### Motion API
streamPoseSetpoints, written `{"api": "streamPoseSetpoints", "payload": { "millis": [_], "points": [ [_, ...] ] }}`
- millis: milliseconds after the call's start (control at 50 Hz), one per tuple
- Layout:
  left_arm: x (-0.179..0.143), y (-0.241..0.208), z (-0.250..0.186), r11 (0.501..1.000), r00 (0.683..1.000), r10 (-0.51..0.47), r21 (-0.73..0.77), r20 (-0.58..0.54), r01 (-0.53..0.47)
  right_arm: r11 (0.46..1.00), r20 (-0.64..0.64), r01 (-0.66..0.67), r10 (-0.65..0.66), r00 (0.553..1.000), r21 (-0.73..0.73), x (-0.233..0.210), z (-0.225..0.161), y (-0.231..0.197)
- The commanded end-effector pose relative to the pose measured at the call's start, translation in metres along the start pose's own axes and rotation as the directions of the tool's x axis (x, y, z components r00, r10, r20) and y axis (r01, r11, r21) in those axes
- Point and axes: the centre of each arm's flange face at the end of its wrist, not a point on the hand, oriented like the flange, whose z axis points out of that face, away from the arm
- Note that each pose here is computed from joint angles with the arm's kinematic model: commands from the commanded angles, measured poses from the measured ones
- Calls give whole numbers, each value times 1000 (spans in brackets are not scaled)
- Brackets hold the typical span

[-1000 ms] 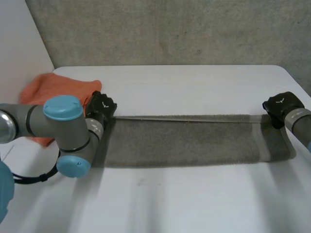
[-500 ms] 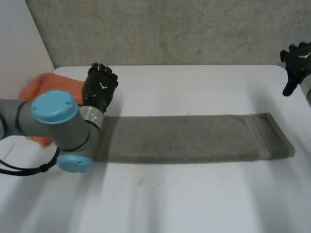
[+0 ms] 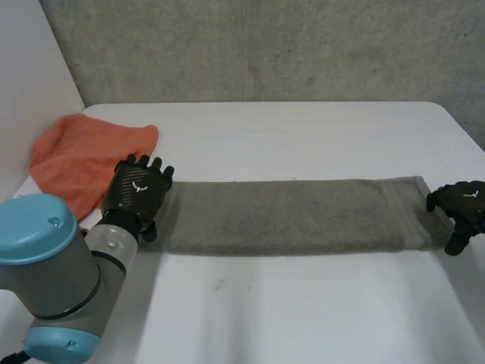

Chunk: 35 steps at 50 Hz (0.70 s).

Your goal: Fold the laundry.

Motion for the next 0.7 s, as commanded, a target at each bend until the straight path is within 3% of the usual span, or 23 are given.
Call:
{"api": "streamPoseSetpoints", "payload": {
  "millis": [20, 220, 360, 440, 540, 600, 700],
  "points": [
    [0, 2, 1, 1000, 1000, -1, -5, -1, 1, 1000, -16, 12, -12, 1000, 16, 1, 16, 10],
    [-1, 1, 1, 1000, 1000, 0, -2, 5, 0, 999, -56, 17, -15, 998, 37, 12, 28, 11],
    [-5, -2, 0, 1000, 1000, -1, 4, 16, 1, 1000, -160, 17, -15, 987, 10, 49, 28, 21],
    [-7, -4, 0, 1000, 1000, -2, 4, 23, 2, 998, -271, 48, -57, 961, -41, 77, 30, 26],
    [-9, -4, -5, 1000, 1000, -2, 1, 26, 2, 976, -396, 145, -199, 896, -163, 111, 22, 31],
    [-11, -4, -5, 1000, 999, -5, 1, 32, 5, 968, -385, 198, -243, 891, -152, 107, 24, 21],
    [-15, -7, -5, 1000, 999, -7, 10, 45, 6, 937, -300, 344, -314, 901, 53, 45, 25, -47]
  ]
}}
